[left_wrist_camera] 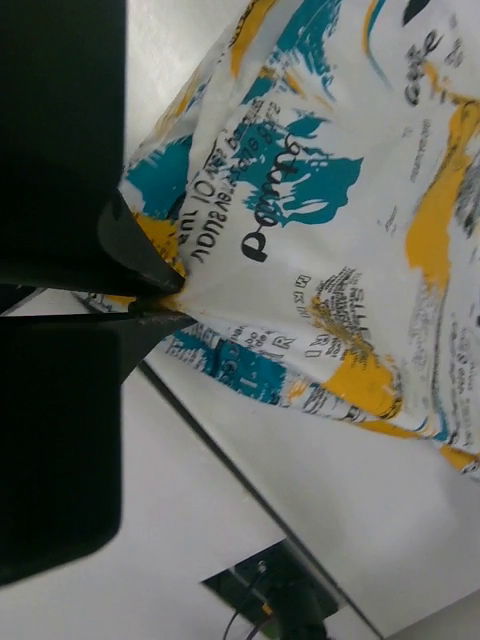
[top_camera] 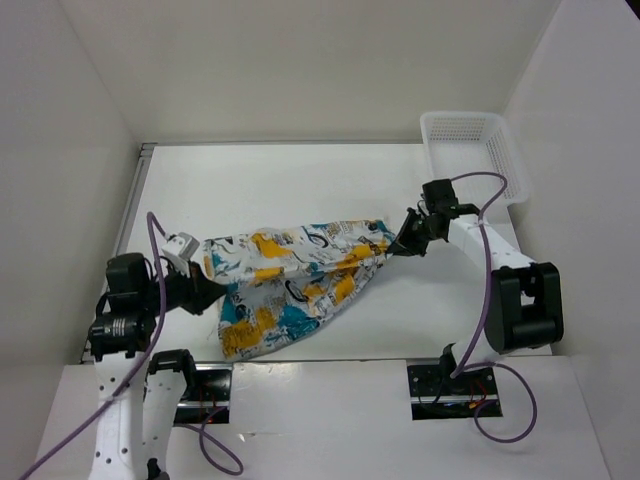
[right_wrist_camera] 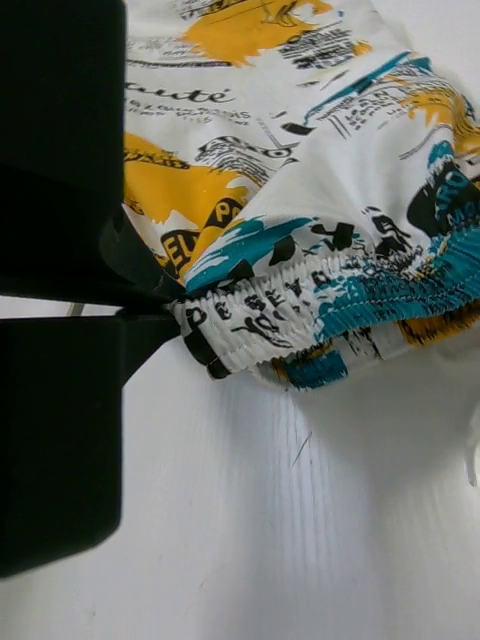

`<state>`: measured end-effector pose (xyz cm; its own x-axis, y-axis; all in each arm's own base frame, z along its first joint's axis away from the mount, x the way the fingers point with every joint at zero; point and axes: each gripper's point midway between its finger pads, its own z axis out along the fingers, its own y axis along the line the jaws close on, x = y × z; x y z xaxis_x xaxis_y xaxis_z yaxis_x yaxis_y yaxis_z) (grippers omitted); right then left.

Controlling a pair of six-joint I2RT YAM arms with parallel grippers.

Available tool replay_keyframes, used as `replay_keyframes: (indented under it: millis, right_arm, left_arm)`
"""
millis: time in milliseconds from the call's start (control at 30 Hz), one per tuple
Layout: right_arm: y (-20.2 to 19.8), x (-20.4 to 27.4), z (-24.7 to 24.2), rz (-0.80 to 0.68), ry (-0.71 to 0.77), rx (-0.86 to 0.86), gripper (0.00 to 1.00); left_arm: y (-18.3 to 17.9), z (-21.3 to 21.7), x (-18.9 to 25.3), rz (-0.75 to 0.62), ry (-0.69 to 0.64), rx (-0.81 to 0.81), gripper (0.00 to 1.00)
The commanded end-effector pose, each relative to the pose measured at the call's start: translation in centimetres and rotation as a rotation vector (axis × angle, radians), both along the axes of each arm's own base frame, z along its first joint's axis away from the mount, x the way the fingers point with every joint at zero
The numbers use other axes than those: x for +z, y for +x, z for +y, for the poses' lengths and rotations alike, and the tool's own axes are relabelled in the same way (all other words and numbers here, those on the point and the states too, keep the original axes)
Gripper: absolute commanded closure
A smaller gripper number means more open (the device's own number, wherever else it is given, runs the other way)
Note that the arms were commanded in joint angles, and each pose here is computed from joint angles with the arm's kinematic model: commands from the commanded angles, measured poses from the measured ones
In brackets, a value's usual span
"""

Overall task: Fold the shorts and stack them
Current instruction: Fold the shorts

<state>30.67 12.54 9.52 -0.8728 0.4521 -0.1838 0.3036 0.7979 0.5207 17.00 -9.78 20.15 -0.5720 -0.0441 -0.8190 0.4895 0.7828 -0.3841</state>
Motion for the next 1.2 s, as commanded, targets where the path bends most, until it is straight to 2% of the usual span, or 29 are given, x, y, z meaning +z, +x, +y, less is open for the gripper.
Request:
replay_keyframes:
  millis: [0,33,67,100,133,167,200,233,333,400,433,500,533,567,633,700,767,833,900,933,1000,1033,1133,1167]
  right_arm:
    - [1.6,0.1,-2.3,-0.070,-0.044,-0.056,0.92]
    - [2.4,-0.8,-2.8,-0.041,-0.042,-0.082,0.92]
    - [2.8,-0.9,-2.4,-0.032,-0.022,-0.071,0.88]
    - [4.1,-0.2,-2.3,-0.051,-0.020,-0.071,0.76]
    - [4.1,-0.8,-2.2,-0.025,-0.015,-0.058,0.71]
    - [4.1,-0.8,-2.2,-0.025,-0.015,-0.057,0.64]
    - [4.4,-0.5,-2.1,-0.036,-0.014,-0.057,0.43]
    - [4.4,-0.5,-2.2,-0.040,-0.019,-0.049,0.33]
    - [3.7,-0.5,-1.9,-0.034,-0.032,-0.014,0.23]
    - [3.4,-0.6,-2.4,-0.020,-0.063,-0.014,0.20]
    - [3.4,-0.3,-2.7,-0.037,-0.079,-0.008,0.20]
    - [3.0,-0.2,-3.4,-0.041,-0.134,-0.017,0.23]
    - [3.2,0.0,-3.7,-0.051,-0.154,-0.028,0.32]
    - [3.5,0.9,-3.8,-0.084,-0.171,-0.031,0.38]
    - [3.5,1.3,-4.6,-0.093,-0.208,-0.066,0.55]
    - [3.9,2.1,-4.4,-0.125,-0.212,-0.064,0.61]
    - [4.5,2.1,-3.8,-0.122,-0.207,-0.060,0.57]
    - [4.0,2.0,-3.2,-0.104,-0.189,-0.047,0.51]
    - [3.2,1.2,-2.9,-0.096,-0.167,-0.046,0.49]
    - [2.8,0.9,-2.3,-0.083,-0.133,-0.038,0.49]
    - [2.0,0.9,-0.7,-0.079,-0.101,0.002,0.52]
    - [1.9,1.0,0.1,-0.089,-0.088,0.026,0.59]
    - [1.6,0.5,2.8,-0.088,-0.081,0.092,0.68]
    - [1.4,0.1,3.1,-0.072,-0.078,0.093,0.68]
  left_arm:
    - [-4.0,-1.7,-1.5,0.101,-0.067,-0.072,0.84]
    - [-5.1,-2.2,-1.9,0.128,-0.082,-0.091,0.56]
    - [-5.9,-2.5,-2.0,0.146,-0.091,-0.113,0.30]
    - [-7.0,-2.7,-2.5,0.193,-0.099,-0.121,0.17]
    - [-7.4,-2.9,-2.2,0.188,-0.097,-0.132,0.06]
    - [-7.7,-3.0,-1.8,0.165,-0.082,-0.149,0.00]
    - [-7.5,-3.0,-1.7,0.148,-0.070,-0.156,0.00]
    - [-7.2,-2.9,-1.3,0.117,-0.053,-0.162,0.00]
    - [-4.3,-2.6,-1.1,0.030,-0.009,-0.162,0.00]
    - [-1.7,-2.3,-1.1,-0.042,0.009,-0.146,0.07]
    - [-1.0,-2.2,-2.1,-0.034,0.014,-0.139,0.20]
    - [1.3,-1.6,-3.2,-0.023,0.039,-0.105,0.38]
    - [2.1,-1.5,-3.5,-0.016,0.046,-0.095,0.51]
    - [3.0,-1.2,-3.2,-0.015,0.057,-0.082,0.60]
    - [5.0,0.0,-4.2,0.072,0.105,-0.020,0.72]
    - [7.5,0.8,-4.3,0.124,0.141,0.020,0.72]
    - [8.5,1.0,-6.2,0.230,0.147,0.019,0.66]
    - [8.1,0.9,-7.4,0.319,0.157,0.010,0.44]
    - [7.8,1.8,-9.4,0.398,0.219,0.045,0.14]
    - [8.0,1.8,-10.3,0.418,0.220,0.043,0.11]
    - [8.5,1.8,-11.2,0.416,0.220,0.044,0.12]
    - [9.5,1.6,-11.8,0.398,0.209,0.036,0.22]
    - [11.1,1.5,-13.6,0.410,0.239,0.036,0.38]
    - [12.1,1.5,-13.6,0.402,0.239,0.037,0.47]
